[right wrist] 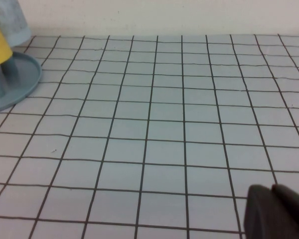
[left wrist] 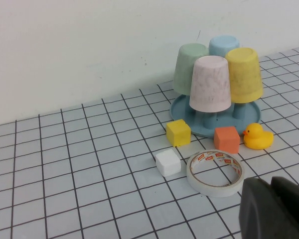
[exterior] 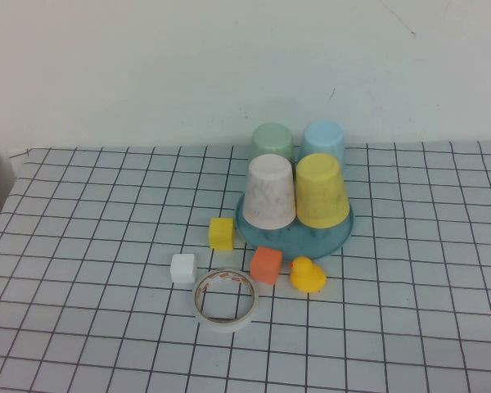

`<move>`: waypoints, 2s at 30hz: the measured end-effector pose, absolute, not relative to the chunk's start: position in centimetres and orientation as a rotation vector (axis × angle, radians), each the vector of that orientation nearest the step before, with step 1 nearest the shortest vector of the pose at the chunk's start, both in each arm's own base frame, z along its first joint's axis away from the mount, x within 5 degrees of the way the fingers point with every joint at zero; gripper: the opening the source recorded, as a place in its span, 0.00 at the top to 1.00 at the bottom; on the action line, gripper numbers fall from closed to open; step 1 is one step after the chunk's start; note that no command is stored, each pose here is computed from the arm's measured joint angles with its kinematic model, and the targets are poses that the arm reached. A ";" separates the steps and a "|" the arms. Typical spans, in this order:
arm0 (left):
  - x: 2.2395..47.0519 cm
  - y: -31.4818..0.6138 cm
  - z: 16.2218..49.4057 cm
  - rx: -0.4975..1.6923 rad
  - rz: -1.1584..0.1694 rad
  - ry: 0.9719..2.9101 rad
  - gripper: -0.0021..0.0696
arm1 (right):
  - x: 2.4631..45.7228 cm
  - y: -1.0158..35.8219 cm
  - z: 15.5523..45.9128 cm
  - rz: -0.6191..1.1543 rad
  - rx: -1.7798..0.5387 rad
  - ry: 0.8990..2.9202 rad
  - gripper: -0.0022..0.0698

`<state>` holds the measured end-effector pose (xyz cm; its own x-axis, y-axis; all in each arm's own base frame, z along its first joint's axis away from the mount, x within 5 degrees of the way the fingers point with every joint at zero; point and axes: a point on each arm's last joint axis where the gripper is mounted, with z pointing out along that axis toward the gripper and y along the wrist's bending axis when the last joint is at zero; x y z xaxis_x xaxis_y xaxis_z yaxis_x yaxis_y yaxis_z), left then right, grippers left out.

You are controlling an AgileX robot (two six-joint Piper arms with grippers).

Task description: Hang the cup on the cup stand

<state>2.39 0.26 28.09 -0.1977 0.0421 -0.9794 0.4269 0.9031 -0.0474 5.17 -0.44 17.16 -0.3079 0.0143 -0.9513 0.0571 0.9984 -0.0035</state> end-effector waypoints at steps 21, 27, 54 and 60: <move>3.9 -1.4 24.1 0.380 -0.205 1.652 0.97 | 5.2 -0.4 17.1 -0.045 0.050 1.887 0.97; 5.1 -1.0 21.4 0.200 -0.086 1.618 0.97 | 5.2 -0.4 17.1 -0.045 0.050 1.887 0.97; 5.3 -0.5 17.8 0.110 -0.029 1.811 0.97 | 5.2 -0.4 17.1 -0.045 0.050 1.887 0.97; 5.3 -0.1 17.7 -0.009 -0.037 1.830 0.97 | 5.2 -0.4 17.1 -0.045 0.050 1.887 0.97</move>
<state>5.31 -0.14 17.70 -0.2564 -0.0262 -0.9662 0.0133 0.9994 -0.0306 5.16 -0.45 17.14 -0.3112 0.0124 -0.9503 0.0577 0.9983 -0.0059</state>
